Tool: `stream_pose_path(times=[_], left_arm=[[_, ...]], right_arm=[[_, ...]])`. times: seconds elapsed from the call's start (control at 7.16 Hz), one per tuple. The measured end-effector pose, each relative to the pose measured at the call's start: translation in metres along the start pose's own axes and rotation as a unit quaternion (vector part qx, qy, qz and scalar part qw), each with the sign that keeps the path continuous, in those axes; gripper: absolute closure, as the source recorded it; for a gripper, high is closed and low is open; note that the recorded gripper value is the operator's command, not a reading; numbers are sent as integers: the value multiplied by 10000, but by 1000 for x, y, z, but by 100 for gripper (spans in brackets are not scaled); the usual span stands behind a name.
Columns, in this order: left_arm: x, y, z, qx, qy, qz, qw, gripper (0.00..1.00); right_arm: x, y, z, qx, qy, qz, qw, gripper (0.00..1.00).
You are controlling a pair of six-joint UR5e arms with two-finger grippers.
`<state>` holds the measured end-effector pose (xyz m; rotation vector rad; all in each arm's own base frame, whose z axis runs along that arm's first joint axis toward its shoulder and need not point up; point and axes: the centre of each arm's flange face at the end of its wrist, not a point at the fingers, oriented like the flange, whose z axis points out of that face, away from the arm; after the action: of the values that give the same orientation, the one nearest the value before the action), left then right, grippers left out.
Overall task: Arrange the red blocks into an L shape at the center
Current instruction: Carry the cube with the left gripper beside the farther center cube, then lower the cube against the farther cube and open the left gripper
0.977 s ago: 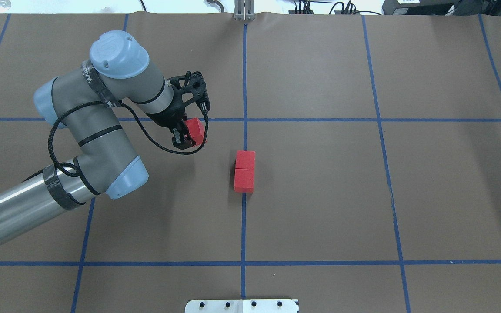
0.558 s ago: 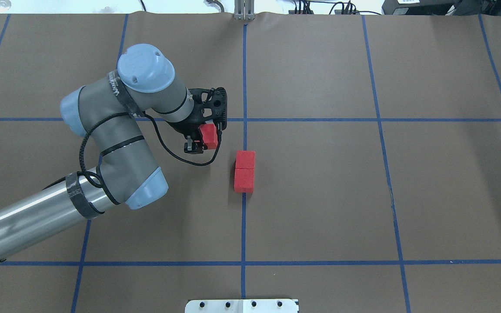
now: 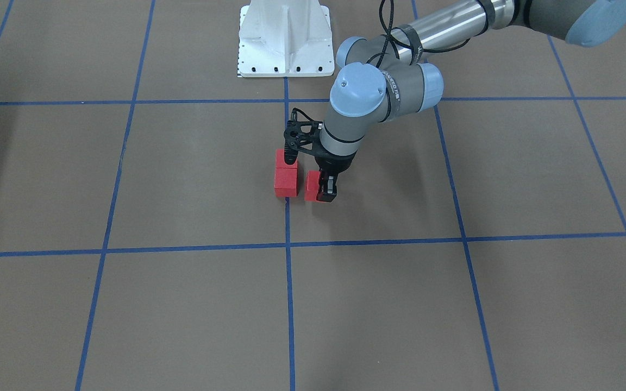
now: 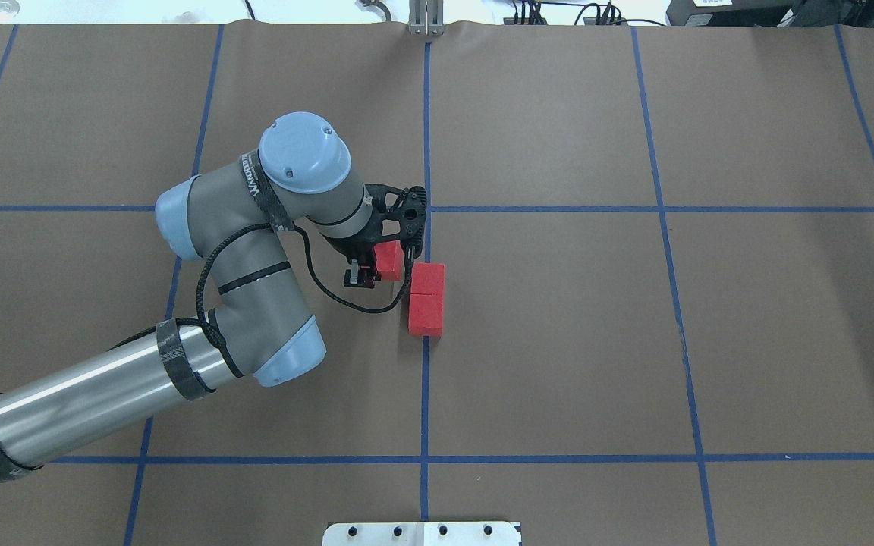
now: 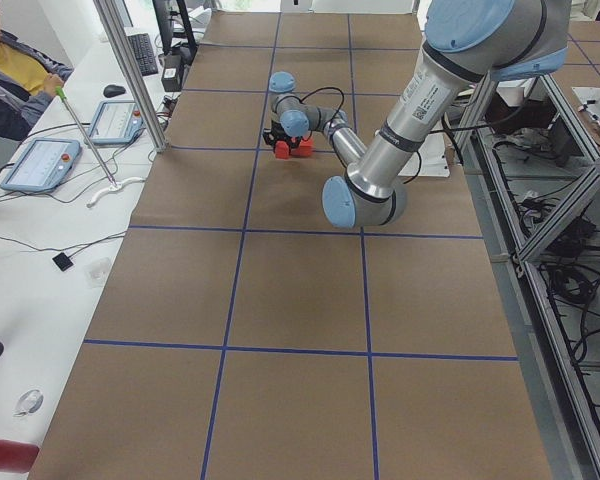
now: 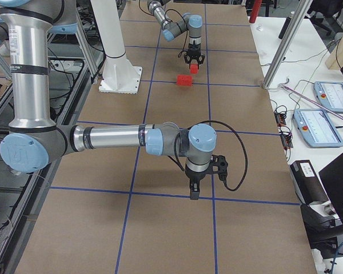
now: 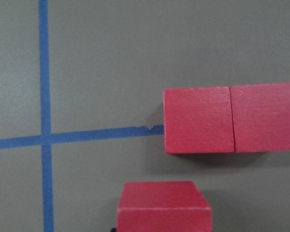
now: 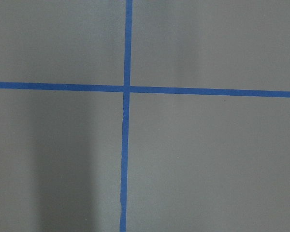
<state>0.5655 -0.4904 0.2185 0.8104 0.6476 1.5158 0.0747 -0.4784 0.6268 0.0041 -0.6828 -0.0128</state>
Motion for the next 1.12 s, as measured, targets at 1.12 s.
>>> stream_pose_path(times=[1.12], left_arm=[[15, -19, 16, -319, 155, -62, 9994, 96]], right_arm=[[0, 1, 1, -8, -6, 7, 10000, 0]])
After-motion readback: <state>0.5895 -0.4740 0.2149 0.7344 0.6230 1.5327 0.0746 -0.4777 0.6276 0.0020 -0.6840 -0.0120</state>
